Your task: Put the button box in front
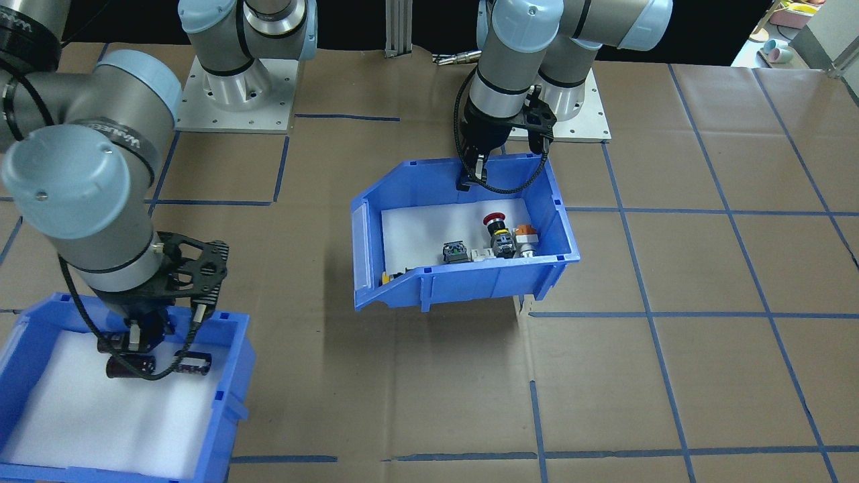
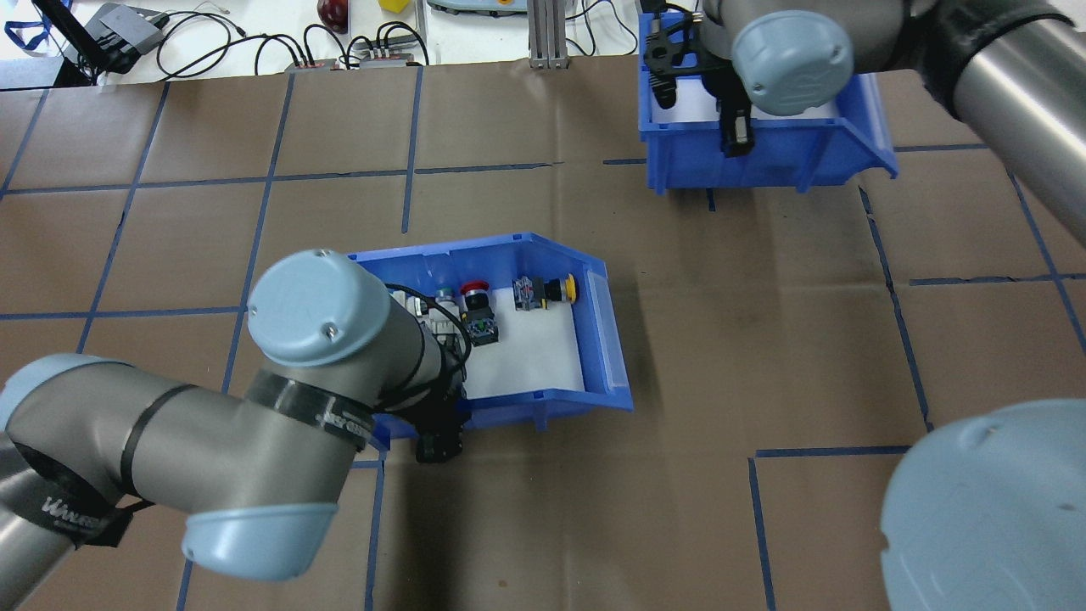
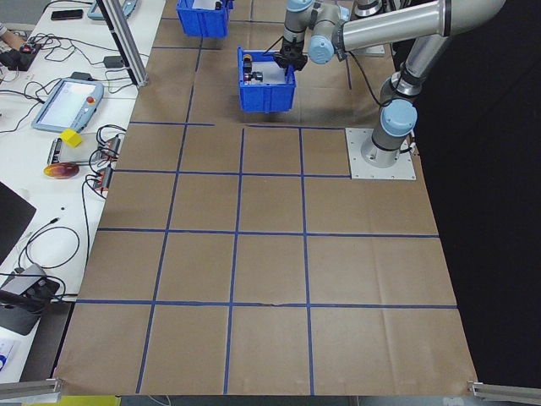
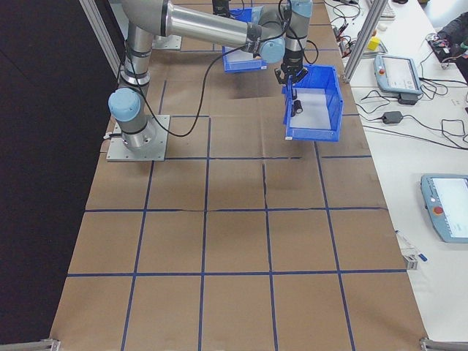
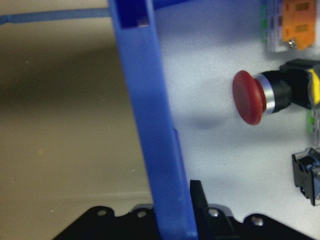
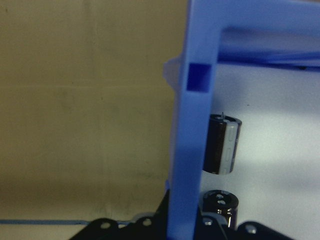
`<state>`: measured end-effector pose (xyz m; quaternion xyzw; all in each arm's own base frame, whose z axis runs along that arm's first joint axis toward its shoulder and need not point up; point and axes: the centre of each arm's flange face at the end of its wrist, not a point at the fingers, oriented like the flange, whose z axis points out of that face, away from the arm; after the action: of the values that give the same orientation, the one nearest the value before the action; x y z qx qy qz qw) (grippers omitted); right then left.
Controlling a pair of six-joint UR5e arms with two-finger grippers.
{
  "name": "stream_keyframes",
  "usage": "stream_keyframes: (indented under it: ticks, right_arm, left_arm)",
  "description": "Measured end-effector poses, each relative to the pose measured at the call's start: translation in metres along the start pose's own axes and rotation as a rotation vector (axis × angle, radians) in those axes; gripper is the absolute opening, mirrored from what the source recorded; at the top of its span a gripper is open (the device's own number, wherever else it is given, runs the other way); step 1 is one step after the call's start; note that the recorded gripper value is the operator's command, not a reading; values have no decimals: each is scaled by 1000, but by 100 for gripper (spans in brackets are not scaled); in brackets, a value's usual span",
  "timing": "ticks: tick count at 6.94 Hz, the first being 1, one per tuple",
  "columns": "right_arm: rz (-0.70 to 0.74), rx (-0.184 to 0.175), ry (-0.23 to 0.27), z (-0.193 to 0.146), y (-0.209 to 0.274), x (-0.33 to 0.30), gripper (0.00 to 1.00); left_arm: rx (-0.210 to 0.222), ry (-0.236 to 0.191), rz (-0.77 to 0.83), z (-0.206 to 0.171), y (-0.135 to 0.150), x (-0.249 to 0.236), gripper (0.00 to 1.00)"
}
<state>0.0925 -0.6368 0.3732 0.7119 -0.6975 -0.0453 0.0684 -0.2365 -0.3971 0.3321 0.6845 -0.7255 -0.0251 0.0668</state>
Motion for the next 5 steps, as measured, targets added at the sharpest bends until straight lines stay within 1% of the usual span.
stream_keyframes:
  ticks: [1, 2, 3, 5]
  right_arm:
    - [-12, 17, -7, 0, 26, -11, 8]
    - [-20, 47, -12, 0, 46, -25, 8]
    - [-34, 63, -18, 0, 60, -43, 8]
    - [-60, 72, -31, 2, 80, -90, 8]
  left_arm:
    - [-8, 4, 4, 5, 4, 36, 1]
    - [-26, 7, 11, 12, 12, 73, 2]
    - [-50, 9, 24, 23, 22, 106, 2]
    - [-72, 28, 69, 63, 44, 162, 3]
